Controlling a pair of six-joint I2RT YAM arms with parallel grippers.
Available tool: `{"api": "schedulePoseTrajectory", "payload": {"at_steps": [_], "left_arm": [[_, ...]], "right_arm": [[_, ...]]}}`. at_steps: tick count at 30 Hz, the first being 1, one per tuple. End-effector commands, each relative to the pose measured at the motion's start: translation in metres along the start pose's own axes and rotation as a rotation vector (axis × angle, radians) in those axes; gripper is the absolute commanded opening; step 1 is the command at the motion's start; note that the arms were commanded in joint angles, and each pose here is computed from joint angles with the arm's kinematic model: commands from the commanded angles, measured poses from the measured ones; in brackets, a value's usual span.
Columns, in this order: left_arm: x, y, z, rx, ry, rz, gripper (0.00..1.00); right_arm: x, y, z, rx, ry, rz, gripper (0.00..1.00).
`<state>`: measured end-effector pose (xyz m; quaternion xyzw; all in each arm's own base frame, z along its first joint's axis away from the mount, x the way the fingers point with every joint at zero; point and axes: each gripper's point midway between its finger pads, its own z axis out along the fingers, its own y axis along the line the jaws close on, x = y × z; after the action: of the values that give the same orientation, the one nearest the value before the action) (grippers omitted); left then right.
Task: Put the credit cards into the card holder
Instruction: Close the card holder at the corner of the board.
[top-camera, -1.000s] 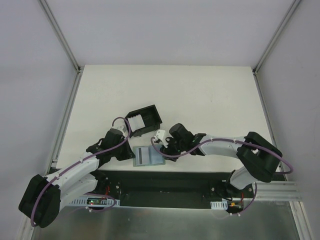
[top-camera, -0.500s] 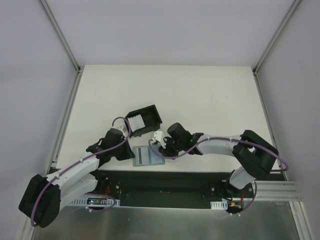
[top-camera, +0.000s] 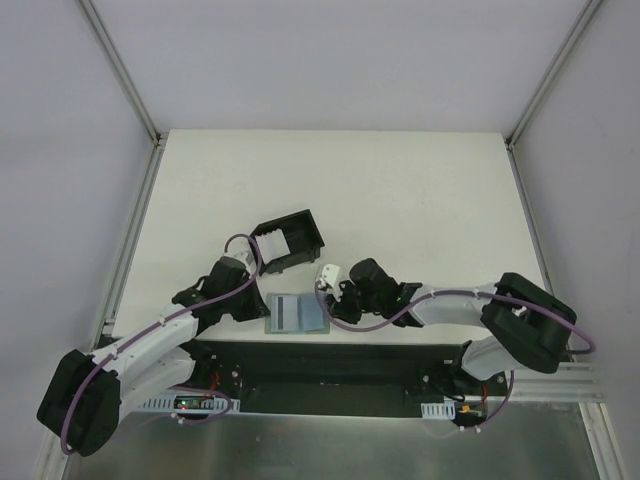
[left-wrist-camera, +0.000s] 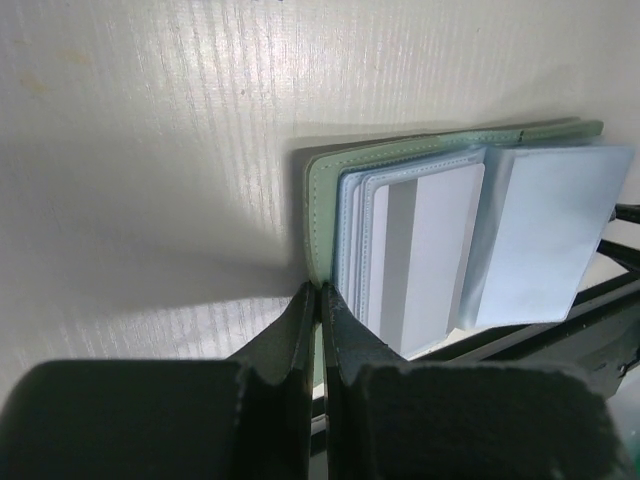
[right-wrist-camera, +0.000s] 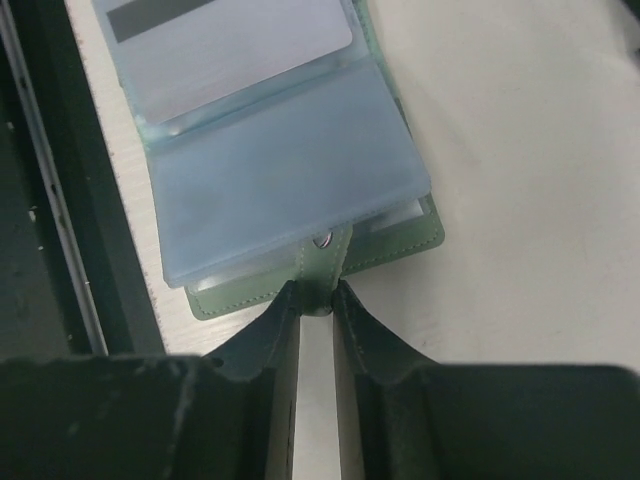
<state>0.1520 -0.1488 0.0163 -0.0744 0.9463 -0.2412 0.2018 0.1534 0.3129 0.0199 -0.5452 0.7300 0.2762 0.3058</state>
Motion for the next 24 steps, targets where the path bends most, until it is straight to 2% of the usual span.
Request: {"api": "schedulePoseTrajectory", "payload": {"at_steps": [1,4,8,16,21,24], "left_arm": [[0.002,0.011,-0.002,-0.062,0.011,-0.020,0.00],[0.001,0.011,-0.002,-0.066,0.011,-0.020,0.00],[-0.003,0.008,-0.004,-0.066,0.007,-0.014,0.00],[-0.012,-0.012,-0.012,-0.004,0.003,0.001,0.00],[-0.012,-0.025,-0.016,0.045,0.031,0.001,0.01],[-0.016,-0.039,-0.022,0.099,0.031,0.018,0.04]], "right_arm": [[-0.031,-0.001,-0.013,0.047,-0.195,0.061,0.07],[-0.039,0.002,-0.014,0.038,-0.248,0.091,0.08],[-0.059,0.008,-0.020,0.011,-0.386,0.097,0.08],[-0.077,0.021,-0.026,-0.061,-0.510,0.098,0.07],[-0.082,0.030,-0.024,-0.115,-0.524,0.084,0.08],[-0.080,0.030,-0.018,-0.126,-0.504,0.090,0.08]]}}
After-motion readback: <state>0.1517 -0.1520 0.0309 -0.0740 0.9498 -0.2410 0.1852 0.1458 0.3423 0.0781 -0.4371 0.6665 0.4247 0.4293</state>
